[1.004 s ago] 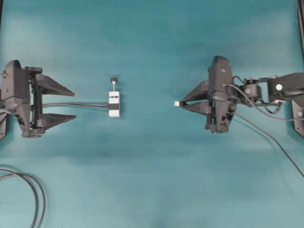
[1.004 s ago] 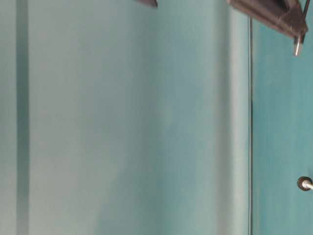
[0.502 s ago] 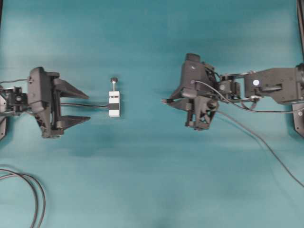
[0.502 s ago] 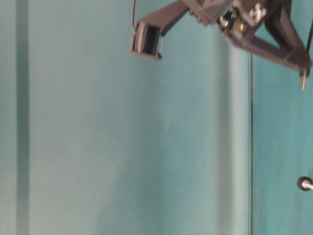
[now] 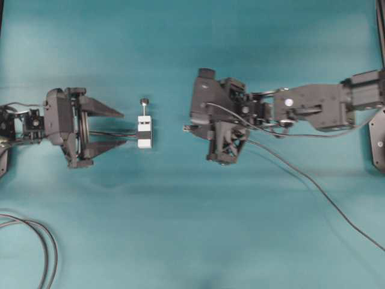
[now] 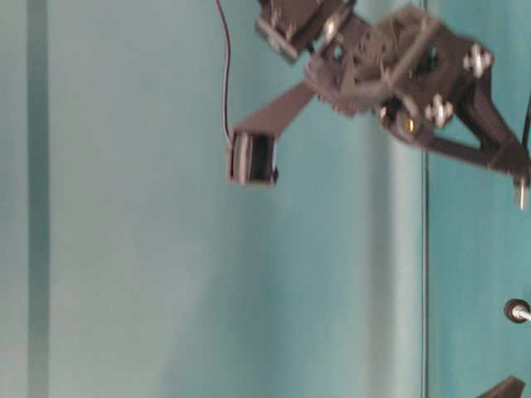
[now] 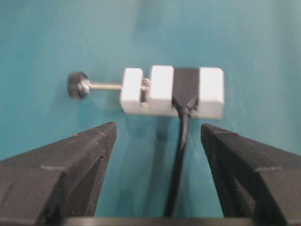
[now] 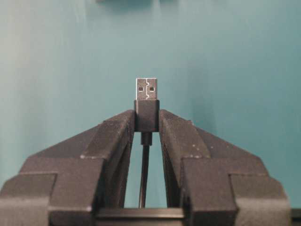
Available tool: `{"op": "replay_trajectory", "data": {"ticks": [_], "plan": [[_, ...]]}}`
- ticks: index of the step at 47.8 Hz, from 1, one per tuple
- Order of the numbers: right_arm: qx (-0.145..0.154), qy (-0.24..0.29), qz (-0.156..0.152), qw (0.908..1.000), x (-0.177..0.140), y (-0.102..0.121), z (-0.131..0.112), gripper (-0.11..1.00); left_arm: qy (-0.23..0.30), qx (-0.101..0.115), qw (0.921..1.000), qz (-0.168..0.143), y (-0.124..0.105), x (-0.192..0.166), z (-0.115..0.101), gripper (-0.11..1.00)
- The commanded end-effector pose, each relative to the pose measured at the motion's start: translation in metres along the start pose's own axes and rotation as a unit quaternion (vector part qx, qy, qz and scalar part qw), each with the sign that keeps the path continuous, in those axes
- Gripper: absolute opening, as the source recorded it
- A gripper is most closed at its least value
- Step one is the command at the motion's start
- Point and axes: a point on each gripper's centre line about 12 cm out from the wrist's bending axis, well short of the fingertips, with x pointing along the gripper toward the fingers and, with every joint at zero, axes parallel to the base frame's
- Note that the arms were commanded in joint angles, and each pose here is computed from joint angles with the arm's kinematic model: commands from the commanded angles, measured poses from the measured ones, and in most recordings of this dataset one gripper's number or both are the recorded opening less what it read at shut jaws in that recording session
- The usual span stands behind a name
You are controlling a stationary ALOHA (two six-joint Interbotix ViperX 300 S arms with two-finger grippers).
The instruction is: Insert the USB cable into the female connector supported by the left arm.
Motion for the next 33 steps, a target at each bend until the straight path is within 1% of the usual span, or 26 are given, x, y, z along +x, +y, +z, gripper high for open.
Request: {"op": "replay_trajectory", "data": {"ticks": [1, 8, 16, 22, 33], "plan": [[-0.005, -0.023, 0.004, 0.9997, 0.0, 0.006, 0.025, 0.22, -0.021, 0.006, 0.9997, 0.005, 0.002, 0.008, 0.006, 0.79], [-0.007, 0.003, 0.004, 1.0, 0.005, 0.011, 0.032, 0.22, -0.02, 0.007, 0.9998, 0.003, 0.001, 0.012, 0.001, 0.79], [-0.015, 0.024, 0.007, 0.9996, 0.009, 0.023, 0.042, 0.22, -0.018, 0.008, 0.9998, -0.003, -0.003, 0.012, -0.002, 0.79], [-0.016, 0.041, 0.006, 0.999, 0.013, 0.026, 0.047, 0.22, -0.014, 0.008, 0.9999, -0.006, -0.005, 0.011, -0.004, 0.79], [-0.016, 0.046, 0.004, 0.9988, 0.027, 0.027, 0.054, 0.22, -0.006, 0.01, 0.9999, -0.01, -0.007, 0.013, -0.008, 0.79]]}}
